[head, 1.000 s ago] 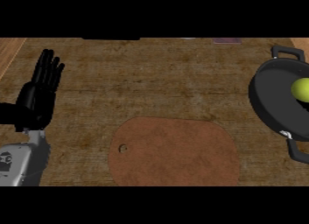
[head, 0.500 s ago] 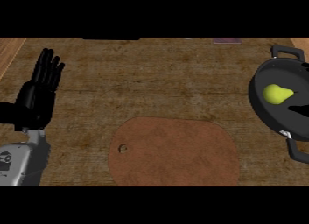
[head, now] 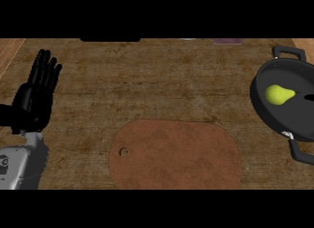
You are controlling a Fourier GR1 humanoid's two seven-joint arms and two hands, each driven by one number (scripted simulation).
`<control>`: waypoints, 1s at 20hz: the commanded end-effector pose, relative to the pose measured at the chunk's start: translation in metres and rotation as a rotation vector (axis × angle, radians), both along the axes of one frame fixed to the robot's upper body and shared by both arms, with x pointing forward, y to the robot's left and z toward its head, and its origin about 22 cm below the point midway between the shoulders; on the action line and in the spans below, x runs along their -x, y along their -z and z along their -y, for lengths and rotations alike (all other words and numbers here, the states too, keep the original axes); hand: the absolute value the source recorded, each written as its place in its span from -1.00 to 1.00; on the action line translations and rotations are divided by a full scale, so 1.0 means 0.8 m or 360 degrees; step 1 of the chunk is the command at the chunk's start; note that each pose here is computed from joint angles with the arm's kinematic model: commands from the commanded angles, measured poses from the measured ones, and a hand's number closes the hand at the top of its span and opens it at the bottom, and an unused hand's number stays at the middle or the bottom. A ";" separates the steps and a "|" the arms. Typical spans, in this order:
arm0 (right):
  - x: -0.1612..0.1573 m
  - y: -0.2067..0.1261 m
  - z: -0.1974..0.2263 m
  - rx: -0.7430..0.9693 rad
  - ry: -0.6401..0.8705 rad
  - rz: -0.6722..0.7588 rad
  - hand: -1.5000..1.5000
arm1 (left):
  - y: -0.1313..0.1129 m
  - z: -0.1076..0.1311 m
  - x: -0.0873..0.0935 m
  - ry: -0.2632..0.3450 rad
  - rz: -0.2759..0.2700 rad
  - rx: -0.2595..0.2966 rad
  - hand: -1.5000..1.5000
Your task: Pick the pear from the cutting board and place it in the pot
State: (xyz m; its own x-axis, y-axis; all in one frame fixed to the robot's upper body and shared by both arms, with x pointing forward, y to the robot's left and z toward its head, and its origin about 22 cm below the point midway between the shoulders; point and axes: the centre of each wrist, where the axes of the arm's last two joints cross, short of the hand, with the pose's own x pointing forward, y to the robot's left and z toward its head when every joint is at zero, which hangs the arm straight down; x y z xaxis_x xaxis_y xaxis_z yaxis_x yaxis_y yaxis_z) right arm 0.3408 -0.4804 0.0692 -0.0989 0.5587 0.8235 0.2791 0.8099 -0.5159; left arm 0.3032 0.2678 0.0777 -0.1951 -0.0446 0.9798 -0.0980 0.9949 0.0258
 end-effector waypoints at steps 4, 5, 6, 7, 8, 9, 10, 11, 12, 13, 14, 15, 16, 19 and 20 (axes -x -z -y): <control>0.047 -0.001 0.057 -0.0308 0.0120 0.0211 -1.00 | 0.000 0.004 0.009 0.0009 -0.0003 0.0021 0.00; 0.058 -0.020 0.076 -0.0311 0.0140 0.0217 -1.00 | -0.004 0.017 0.011 0.0048 -0.0011 0.0001 0.00; 0.049 -0.022 0.071 -0.0339 0.0155 0.0234 -1.00 | 0.013 0.007 -0.003 0.0036 -0.0003 -0.0018 0.00; 0.053 -0.020 0.074 -0.0387 0.0166 0.0240 -1.00 | -0.012 0.013 0.000 0.0037 0.0035 0.0012 0.00; 0.075 -0.028 0.095 -0.0422 0.0159 0.0267 -1.00 | 0.001 0.012 -0.005 0.0023 -0.0018 -0.0009 0.00; 0.076 -0.038 0.101 -0.0415 0.0194 0.0280 -1.00 | -0.020 0.006 -0.007 0.0005 0.0012 0.0006 0.00; 0.086 -0.014 0.099 -0.0438 0.0183 0.0295 -1.00 | -0.017 -0.004 -0.004 0.0038 0.0011 0.0004 0.00; 0.095 -0.015 0.106 -0.0448 0.0184 0.0318 -1.00 | -0.018 0.000 -0.016 0.0021 0.0011 0.0003 0.00; 0.094 -0.024 0.109 -0.0464 0.0173 0.0325 -1.00 | 0.007 0.006 -0.009 0.0044 -0.0006 0.0025 0.00; 0.114 -0.019 0.121 -0.0449 0.0194 0.0292 -1.00 | -0.021 0.008 -0.002 0.0031 -0.0003 0.0004 0.00; 0.119 -0.017 0.123 -0.0445 0.0222 0.0312 -1.00 | -0.016 0.004 -0.007 0.0039 0.0016 0.0012 0.00; 0.116 -0.026 0.125 -0.0409 0.0242 0.0303 -1.00 | -0.011 0.019 0.000 0.0057 0.0037 0.0002 0.00; 0.133 -0.012 0.130 -0.0464 0.0251 0.0333 -1.00 | -0.013 -0.003 -0.011 0.0029 0.0009 0.0001 0.00; 0.152 -0.048 0.154 -0.0436 0.0263 0.0353 -1.00 | -0.023 -0.008 -0.007 0.0054 0.0022 0.0004 0.00; 0.162 -0.036 0.155 -0.0458 0.0229 0.0363 -1.00 | -0.001 0.007 -0.009 0.0018 -0.0003 0.0004 0.00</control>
